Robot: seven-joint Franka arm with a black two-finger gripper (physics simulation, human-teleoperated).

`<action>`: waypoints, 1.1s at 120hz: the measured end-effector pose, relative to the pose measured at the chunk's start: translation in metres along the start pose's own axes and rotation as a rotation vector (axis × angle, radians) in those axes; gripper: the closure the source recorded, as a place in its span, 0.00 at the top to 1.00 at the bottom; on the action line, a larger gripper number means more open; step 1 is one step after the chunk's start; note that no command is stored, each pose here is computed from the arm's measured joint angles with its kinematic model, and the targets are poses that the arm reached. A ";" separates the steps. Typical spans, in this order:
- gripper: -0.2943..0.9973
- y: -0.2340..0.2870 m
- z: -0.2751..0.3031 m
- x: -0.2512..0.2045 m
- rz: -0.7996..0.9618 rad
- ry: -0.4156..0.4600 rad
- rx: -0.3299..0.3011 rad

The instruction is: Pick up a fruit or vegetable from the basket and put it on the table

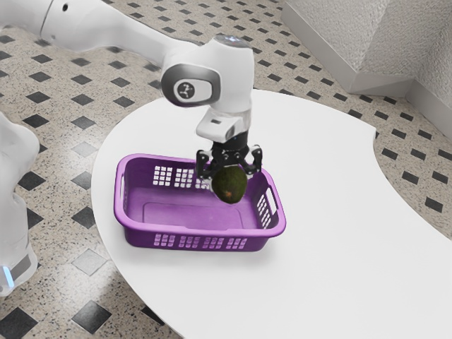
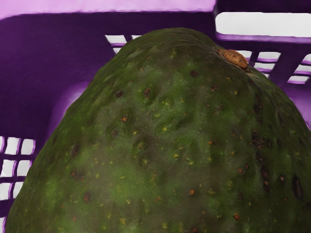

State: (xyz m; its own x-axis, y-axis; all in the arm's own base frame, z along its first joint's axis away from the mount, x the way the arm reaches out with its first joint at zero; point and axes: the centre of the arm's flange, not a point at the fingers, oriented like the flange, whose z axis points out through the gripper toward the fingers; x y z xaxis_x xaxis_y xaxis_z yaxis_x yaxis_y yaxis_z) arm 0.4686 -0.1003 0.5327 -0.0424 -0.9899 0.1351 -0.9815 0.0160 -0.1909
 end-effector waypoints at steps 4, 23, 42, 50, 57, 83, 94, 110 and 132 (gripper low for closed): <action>0.55 -0.008 -0.012 0.004 0.009 -0.003 0.023; 0.56 -0.063 -0.042 0.057 0.085 -0.027 0.107; 0.56 -0.114 0.001 0.115 0.157 -0.048 0.089; 0.56 -0.130 0.024 0.133 0.176 -0.050 0.076; 0.56 -0.143 0.040 0.143 0.185 -0.050 0.071; 0.56 -0.173 0.076 0.157 0.192 -0.048 0.069; 0.55 -0.184 0.085 0.157 0.188 -0.049 0.075; 0.58 -0.188 0.088 0.157 0.188 -0.047 0.086; 0.73 -0.185 0.085 0.166 0.194 -0.028 0.090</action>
State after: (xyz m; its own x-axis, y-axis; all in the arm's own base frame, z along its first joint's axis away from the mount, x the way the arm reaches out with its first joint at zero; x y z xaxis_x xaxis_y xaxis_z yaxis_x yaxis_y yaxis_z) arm 0.6593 -0.2793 0.5080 -0.2224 -0.9731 0.0609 -0.9347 0.1950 -0.2972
